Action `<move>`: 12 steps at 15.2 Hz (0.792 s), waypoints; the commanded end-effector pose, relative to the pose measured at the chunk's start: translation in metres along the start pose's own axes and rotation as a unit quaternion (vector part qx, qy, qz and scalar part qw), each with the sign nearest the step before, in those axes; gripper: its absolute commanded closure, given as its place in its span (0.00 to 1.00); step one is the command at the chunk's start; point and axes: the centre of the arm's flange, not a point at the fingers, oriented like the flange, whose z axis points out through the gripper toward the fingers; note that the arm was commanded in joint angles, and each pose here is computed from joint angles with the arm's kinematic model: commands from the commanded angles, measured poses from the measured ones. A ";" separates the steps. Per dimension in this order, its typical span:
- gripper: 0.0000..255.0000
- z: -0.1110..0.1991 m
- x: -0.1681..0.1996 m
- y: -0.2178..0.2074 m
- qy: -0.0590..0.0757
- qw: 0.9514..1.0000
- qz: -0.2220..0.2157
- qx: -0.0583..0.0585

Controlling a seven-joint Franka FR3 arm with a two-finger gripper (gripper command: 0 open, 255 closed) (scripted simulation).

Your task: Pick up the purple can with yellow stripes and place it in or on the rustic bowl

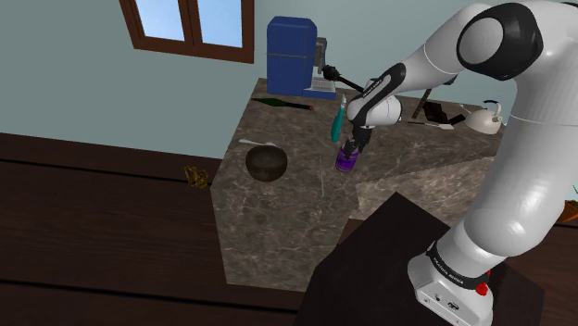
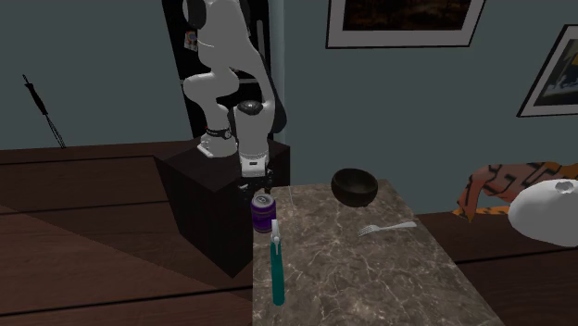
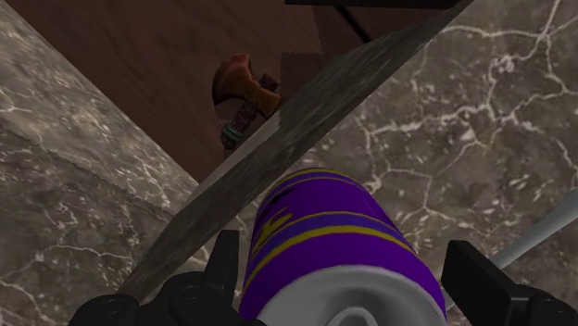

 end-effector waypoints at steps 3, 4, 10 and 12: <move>1.00 0.000 0.000 0.000 0.000 1.000 0.000 0.000; 1.00 0.000 0.000 0.000 0.000 1.000 0.000 0.000; 1.00 0.000 0.000 0.000 0.000 1.000 0.000 0.000; 1.00 -0.011 0.000 0.000 0.000 1.000 0.000 0.000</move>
